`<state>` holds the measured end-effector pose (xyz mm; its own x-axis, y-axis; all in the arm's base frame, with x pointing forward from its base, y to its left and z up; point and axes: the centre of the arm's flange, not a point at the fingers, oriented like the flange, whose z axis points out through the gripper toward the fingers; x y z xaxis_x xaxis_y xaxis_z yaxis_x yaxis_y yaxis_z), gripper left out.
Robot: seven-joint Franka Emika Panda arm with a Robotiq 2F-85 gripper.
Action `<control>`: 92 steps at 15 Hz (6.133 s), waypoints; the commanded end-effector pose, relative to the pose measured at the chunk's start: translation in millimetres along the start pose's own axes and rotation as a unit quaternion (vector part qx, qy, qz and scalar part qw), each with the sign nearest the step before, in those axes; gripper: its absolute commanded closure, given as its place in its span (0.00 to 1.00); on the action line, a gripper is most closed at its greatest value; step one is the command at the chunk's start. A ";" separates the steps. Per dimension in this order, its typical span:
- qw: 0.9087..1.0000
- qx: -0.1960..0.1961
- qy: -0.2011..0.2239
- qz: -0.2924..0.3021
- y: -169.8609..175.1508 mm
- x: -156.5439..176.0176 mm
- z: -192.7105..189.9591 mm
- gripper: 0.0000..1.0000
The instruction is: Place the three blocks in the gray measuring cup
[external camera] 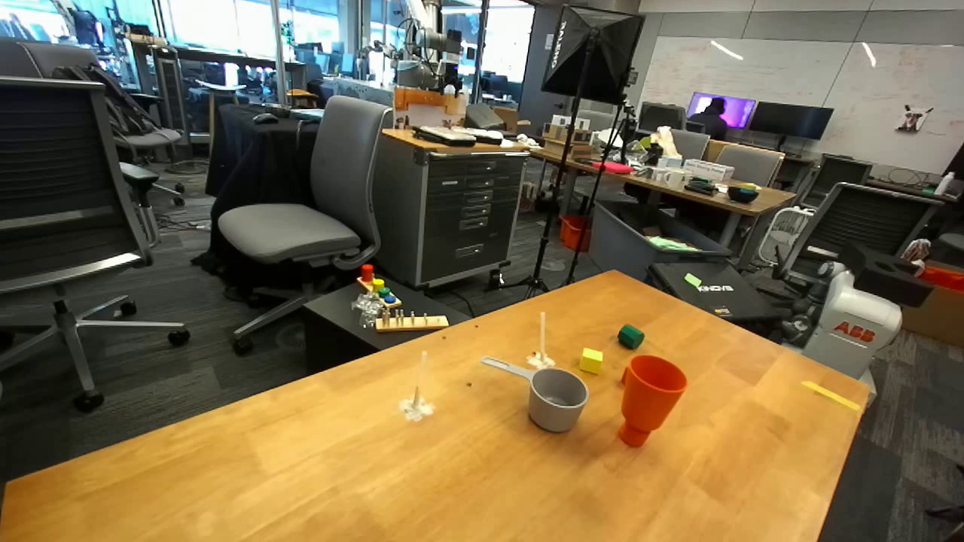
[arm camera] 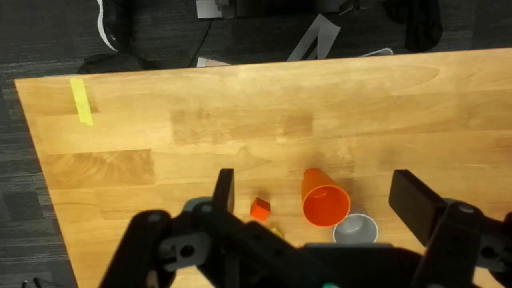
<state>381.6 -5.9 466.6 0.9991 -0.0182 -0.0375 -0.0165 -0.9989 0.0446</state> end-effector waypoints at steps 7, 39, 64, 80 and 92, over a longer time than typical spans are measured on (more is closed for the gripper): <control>0.997 -0.016 0.025 0.076 78.1 170.0 -48.6 0.00; 0.941 -0.077 -0.123 0.307 110.5 425.3 229.3 0.00; 0.931 -0.159 -0.284 0.164 139.9 372.9 307.8 0.00; 0.930 -0.048 -0.242 0.271 171.9 419.8 342.0 0.00; 0.938 -0.050 -0.233 0.251 144.4 350.8 345.3 0.00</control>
<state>716.1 -171.3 116.0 0.7267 -0.5262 -0.4417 -0.4494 -0.8504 0.2737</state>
